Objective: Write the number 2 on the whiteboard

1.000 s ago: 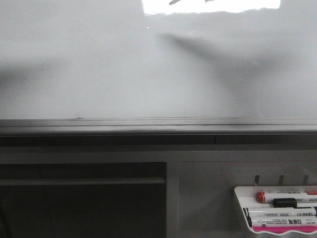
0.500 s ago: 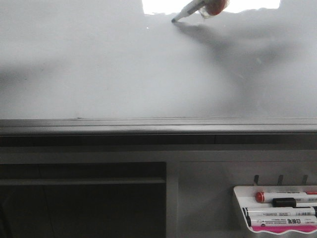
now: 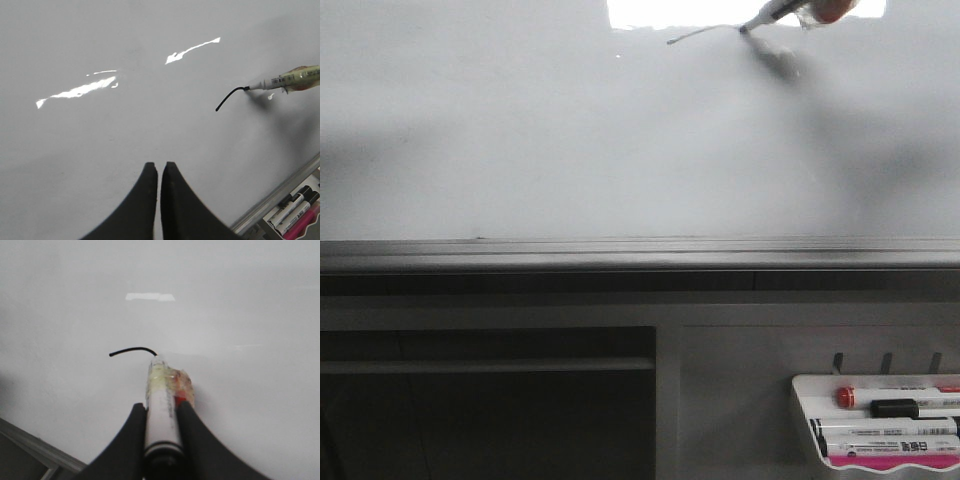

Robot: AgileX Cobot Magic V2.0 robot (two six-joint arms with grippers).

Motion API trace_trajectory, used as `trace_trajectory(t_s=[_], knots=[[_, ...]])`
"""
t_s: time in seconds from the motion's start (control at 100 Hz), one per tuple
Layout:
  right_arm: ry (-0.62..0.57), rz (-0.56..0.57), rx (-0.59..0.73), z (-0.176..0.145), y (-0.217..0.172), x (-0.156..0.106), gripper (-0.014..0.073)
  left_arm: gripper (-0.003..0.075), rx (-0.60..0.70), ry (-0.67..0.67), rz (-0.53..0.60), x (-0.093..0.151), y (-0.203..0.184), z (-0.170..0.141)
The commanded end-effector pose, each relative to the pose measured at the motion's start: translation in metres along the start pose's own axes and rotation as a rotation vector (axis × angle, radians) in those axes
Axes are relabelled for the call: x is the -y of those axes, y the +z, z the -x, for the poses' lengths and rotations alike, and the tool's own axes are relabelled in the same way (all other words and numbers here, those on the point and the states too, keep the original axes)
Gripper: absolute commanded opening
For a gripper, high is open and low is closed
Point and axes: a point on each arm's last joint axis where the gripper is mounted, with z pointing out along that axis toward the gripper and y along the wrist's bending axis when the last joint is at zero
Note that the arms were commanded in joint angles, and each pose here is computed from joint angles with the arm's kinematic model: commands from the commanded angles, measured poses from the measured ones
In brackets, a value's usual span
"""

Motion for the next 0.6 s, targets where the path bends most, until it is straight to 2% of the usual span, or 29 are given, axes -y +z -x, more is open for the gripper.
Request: trace_trajectory(t_s=[0.0, 0.33, 0.44, 0.59], knots=[[0.009, -0.034, 0.033, 0.003, -0.005, 0.003, -0.0062, -0.0020, 0.084, -0.025, 0.035, -0.002, -0.008, 0.015], [0.063, 0.133, -0.151, -0.027, 0.022, -0.002, -0.0062, -0.0020, 0.085, -0.027, 0.036, -0.002, -0.008, 0.015], [0.066, 0.150, -0.169, -0.031, 0.030, -0.003, -0.0062, -0.0020, 0.085, -0.027, 0.036, -0.002, -0.008, 0.015], [0.049, 0.105, -0.155, -0.031, 0.030, -0.004, -0.0062, -0.0020, 0.085, -0.027, 0.036, -0.002, -0.008, 0.015]])
